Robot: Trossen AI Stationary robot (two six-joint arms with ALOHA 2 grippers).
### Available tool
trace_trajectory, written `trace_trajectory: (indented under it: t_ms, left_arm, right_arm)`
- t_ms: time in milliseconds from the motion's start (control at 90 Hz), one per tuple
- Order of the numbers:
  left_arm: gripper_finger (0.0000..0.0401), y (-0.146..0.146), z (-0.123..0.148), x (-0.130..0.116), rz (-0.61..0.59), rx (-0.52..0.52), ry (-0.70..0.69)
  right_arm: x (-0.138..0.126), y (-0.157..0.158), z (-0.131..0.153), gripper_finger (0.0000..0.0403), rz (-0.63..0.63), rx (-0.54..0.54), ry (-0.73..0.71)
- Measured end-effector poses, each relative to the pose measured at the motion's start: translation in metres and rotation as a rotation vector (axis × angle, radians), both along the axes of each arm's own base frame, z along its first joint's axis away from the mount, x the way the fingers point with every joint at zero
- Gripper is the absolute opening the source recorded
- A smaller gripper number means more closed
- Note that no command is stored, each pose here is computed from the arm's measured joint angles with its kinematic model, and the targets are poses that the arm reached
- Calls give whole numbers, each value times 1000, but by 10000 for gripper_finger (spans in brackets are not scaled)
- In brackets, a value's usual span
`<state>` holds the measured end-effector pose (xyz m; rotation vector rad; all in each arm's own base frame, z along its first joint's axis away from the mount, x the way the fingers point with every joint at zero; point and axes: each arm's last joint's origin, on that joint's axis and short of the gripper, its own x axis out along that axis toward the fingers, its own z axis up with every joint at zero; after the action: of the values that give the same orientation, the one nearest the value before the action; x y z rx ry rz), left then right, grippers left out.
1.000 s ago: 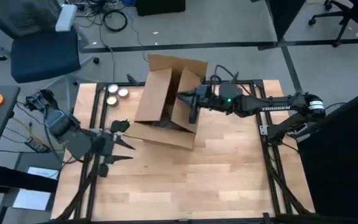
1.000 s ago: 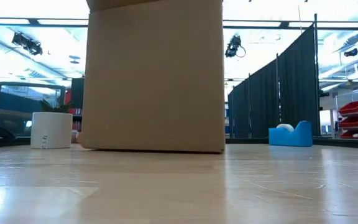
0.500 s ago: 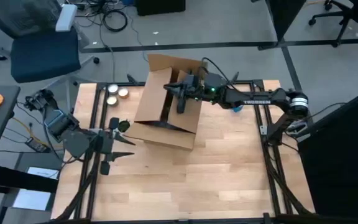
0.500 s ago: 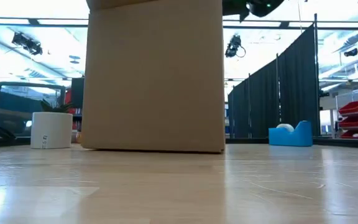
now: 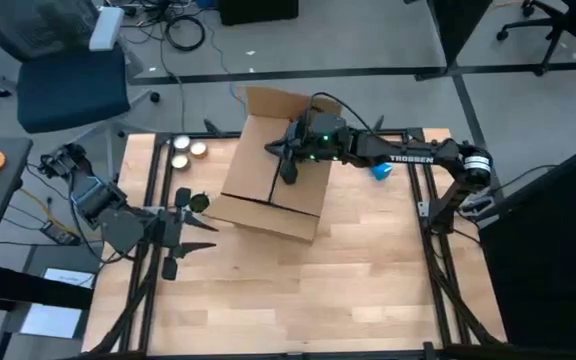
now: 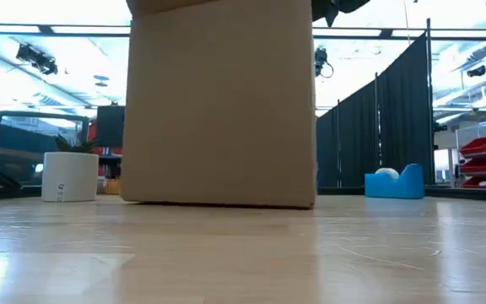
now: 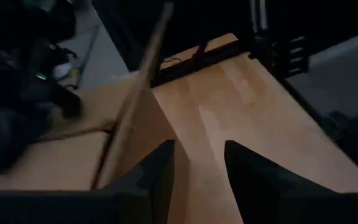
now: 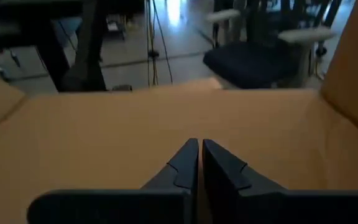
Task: Wrap mug
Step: Close the cardboard box
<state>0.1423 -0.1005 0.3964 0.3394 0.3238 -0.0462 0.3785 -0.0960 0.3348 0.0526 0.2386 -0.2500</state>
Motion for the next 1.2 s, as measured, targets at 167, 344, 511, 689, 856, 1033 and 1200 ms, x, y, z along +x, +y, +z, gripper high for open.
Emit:
trace_trajectory:
  t_ms: [167, 344, 511, 689, 856, 1033, 1200]
  left_arm:
    - [126, 2, 5, 8, 124, 116, -76]
    - [126, 12, 7, 21, 258, 149, -107]
    - [126, 25, 1, 38, 387, 166, -77]
    - [126, 38, -9, 61, 508, 162, -35]
    - [126, 54, -25, 87, 620, 211, 37]
    - [126, 63, -47, 111, 666, 267, 134]
    - [126, 62, -56, 118, 661, 294, 176]
  right_arm:
    - [1, 4, 0, 0, 10, 1, 3]
    - [2, 11, -2, 0, 27, 6, 23]
    - [-5, 19, 9, 0, 44, -16, 7]
    - [-29, 27, 41, 0, 19, -70, -64]
    - [-51, 31, 58, 0, 7, -50, -59]
    - [-60, 32, 59, 0, -37, -54, -14]
    - [-51, 23, 52, 0, -165, -129, 4]
